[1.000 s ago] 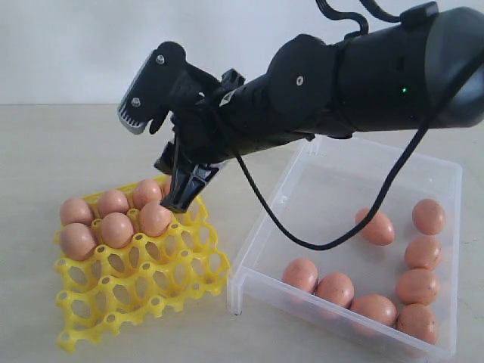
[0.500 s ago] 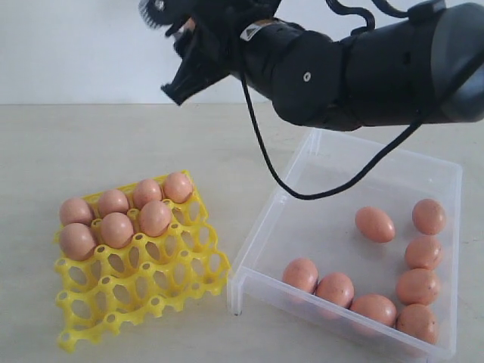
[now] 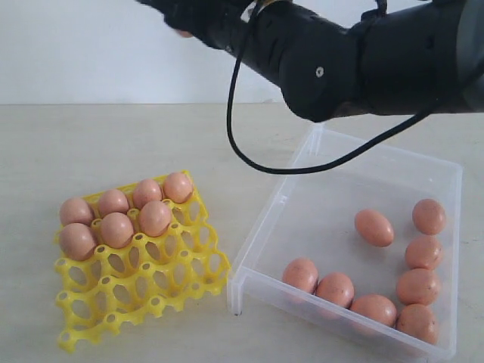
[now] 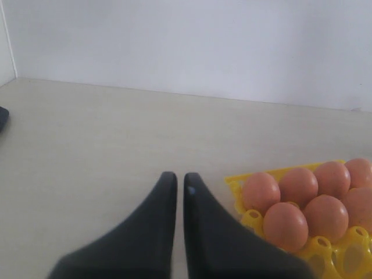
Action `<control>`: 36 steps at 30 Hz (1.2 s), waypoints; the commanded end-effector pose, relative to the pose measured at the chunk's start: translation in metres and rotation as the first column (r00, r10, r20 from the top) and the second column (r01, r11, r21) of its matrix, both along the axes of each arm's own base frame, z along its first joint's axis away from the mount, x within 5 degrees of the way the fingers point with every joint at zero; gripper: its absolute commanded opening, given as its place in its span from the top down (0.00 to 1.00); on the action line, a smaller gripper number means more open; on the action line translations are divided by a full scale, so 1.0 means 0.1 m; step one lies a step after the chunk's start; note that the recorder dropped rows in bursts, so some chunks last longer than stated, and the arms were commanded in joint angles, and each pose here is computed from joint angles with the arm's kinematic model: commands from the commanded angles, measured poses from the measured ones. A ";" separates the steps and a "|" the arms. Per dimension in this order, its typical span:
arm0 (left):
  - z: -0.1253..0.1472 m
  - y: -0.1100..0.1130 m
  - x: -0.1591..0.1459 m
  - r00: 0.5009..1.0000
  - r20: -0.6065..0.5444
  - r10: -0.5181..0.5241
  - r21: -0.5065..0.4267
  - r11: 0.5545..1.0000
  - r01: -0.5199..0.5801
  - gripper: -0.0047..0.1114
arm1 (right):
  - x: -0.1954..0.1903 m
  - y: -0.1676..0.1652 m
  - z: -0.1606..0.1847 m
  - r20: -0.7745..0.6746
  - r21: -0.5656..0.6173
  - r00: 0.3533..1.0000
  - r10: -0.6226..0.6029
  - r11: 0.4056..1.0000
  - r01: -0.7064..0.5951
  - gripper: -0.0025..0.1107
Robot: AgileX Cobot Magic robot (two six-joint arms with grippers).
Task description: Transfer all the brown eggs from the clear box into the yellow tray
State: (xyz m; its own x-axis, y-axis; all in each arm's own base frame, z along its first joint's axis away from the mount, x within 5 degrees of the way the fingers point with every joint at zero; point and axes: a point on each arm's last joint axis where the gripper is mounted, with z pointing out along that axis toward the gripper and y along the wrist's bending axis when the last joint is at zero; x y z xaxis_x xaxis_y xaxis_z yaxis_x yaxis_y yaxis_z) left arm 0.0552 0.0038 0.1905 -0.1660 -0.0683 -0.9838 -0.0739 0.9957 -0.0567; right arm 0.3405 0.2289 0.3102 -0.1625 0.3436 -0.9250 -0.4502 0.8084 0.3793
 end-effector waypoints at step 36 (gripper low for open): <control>0.00 0.00 0.00 1.000 0.004 0.003 0.002 1.000 -0.003 0.92 | 0.27 -0.02 -1.50 -0.394 -0.275 0.810 0.435 0.785 -0.555 0.98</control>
